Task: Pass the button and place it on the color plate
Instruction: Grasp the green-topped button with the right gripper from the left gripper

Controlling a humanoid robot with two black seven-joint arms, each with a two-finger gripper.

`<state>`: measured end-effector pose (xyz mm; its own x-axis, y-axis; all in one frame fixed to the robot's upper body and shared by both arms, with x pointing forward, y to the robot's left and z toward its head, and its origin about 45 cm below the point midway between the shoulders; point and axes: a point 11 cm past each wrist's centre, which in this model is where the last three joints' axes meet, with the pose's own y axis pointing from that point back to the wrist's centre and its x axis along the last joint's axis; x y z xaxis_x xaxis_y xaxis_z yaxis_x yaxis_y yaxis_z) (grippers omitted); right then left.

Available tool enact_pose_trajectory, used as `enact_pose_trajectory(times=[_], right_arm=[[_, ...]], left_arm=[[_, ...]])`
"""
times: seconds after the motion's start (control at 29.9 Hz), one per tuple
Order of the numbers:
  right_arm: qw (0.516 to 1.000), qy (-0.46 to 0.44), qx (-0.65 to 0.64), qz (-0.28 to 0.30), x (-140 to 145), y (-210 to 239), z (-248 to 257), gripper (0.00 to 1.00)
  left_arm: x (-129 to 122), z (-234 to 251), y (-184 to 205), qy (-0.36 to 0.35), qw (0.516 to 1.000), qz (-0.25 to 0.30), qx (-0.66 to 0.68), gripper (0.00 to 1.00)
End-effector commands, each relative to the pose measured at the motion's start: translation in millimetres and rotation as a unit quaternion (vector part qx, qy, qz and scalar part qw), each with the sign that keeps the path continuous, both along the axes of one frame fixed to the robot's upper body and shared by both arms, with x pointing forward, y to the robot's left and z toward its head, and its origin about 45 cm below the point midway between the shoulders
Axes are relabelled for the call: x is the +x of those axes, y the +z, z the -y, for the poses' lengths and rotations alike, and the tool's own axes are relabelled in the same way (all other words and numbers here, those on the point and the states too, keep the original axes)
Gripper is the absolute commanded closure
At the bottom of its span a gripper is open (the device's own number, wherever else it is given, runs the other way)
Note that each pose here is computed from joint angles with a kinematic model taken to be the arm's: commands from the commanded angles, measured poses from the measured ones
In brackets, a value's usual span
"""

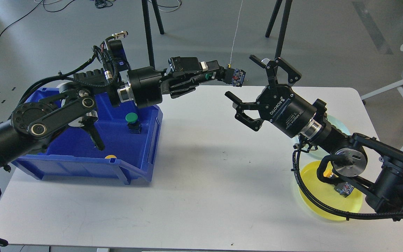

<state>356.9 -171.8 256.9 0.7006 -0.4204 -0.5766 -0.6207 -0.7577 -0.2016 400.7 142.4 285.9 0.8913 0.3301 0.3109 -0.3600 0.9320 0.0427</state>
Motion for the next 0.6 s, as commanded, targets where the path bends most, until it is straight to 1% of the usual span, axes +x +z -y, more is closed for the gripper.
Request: enact_pose_trajectory(times=[0.0,0.07,0.17,0.2,0.27,0.33,0.44,0.57], right_arm=[[1.000,-0.002,0.001,-0.002,0.9,-1.8,-2.0,0.16],[1.000,-0.001,0.002,-0.004,0.4,-3.4,-2.9,0.25],[1.000,0.000,0.002,-0.007,-0.8,-6.5,-2.6,0.48],[1.000,0.001,0.001,-0.008,-1.2,-7.7,-2.4,0.54],[1.000,0.000,0.001,-0.007,-1.0,-7.6,-1.7,0.62],[1.000,-0.001,0.001,-0.006,0.2,-6.6,-1.7,0.78],[1.000,-0.005,-0.002,-0.006,2.5,-7.3,0.5,0.90],[1.000,-0.006,-0.002,-0.005,3.4,-6.1,1.4,0.96]], left_arm=[[0.0,0.0,0.1,0.000,1.000,0.000,-0.001,0.94],[0.2,-0.7,0.2,0.001,1.000,0.000,0.000,0.94],[0.2,-0.7,0.2,0.001,1.000,0.000,0.000,0.94],[0.5,-1.0,0.0,0.002,1.000,0.000,0.000,0.94],[0.8,-1.4,-0.1,0.002,1.000,0.000,0.000,0.93],[0.8,-1.4,-0.2,0.002,1.000,0.000,0.001,0.93],[0.8,-1.4,-0.1,0.002,1.000,0.000,0.000,0.93],[0.6,-1.6,-0.8,0.002,1.000,-0.001,0.000,0.90]])
